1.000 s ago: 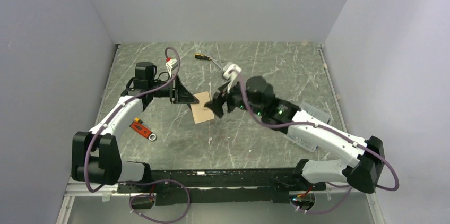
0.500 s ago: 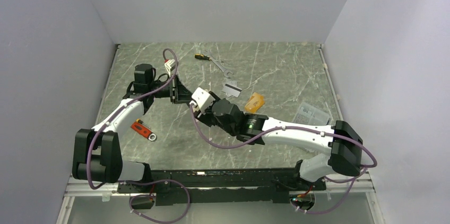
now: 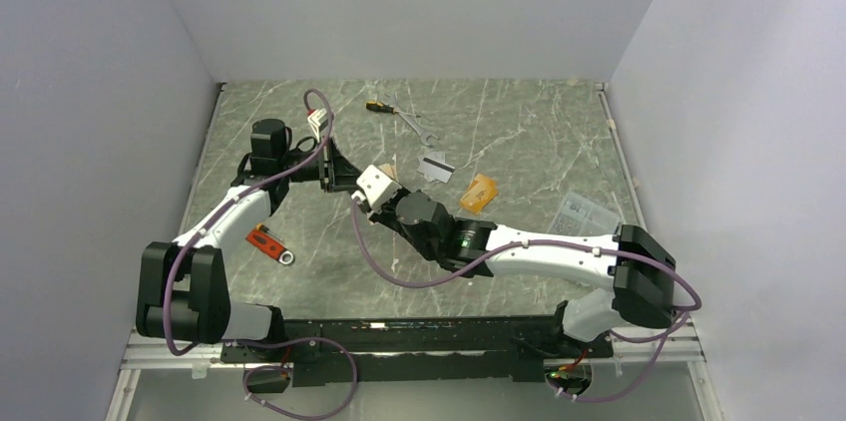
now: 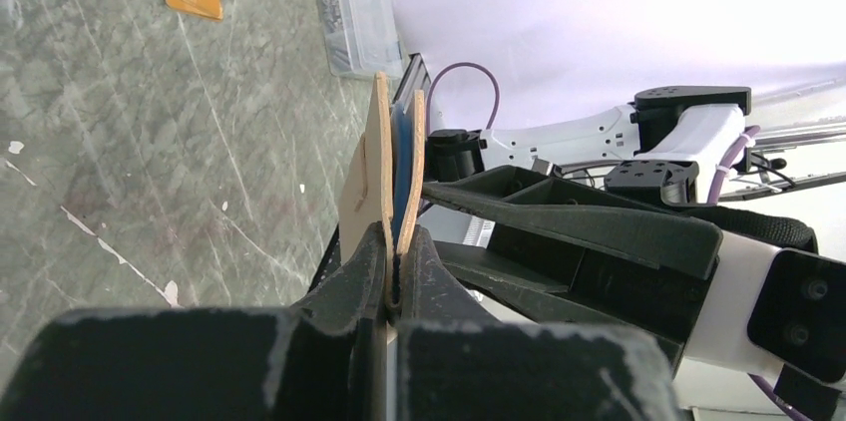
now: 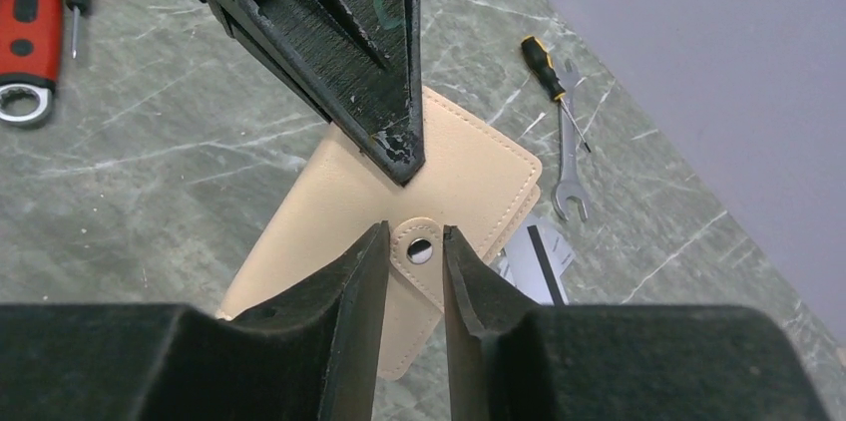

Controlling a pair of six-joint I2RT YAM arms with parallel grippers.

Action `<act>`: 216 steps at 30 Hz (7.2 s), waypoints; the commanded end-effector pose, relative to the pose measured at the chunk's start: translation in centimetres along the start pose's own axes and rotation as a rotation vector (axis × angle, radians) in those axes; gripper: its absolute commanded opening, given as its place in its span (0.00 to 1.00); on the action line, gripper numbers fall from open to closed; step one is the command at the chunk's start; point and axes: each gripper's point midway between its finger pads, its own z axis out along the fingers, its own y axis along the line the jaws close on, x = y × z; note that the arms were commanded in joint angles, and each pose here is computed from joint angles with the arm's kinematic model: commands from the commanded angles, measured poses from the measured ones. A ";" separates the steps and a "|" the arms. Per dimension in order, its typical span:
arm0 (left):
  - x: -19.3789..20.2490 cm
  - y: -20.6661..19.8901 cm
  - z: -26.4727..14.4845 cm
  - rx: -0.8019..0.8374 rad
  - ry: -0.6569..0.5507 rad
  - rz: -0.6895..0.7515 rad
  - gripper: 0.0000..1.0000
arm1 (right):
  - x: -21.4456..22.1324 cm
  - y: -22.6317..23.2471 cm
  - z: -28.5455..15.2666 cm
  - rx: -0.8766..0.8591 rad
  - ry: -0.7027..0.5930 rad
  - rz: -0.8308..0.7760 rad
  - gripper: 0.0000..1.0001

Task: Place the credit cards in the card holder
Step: Open the card holder, then place the card holder at the center of the board, then move the card holder to the center of the board, then pick up the credit card from the center of the board.

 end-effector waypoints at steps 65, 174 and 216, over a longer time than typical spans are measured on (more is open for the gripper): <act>7.2 14.9 5.4 -0.256 0.396 0.144 0.70 | 7.3 -12.6 -3.8 0.202 0.151 0.701 0.61; -8.7 21.7 -2.9 -0.814 0.512 1.396 0.90 | 16.6 -0.7 15.6 -0.465 0.429 1.157 0.58; -5.9 24.3 -0.3 -0.741 0.657 1.466 0.77 | 20.5 2.0 15.4 -0.485 0.553 1.214 0.56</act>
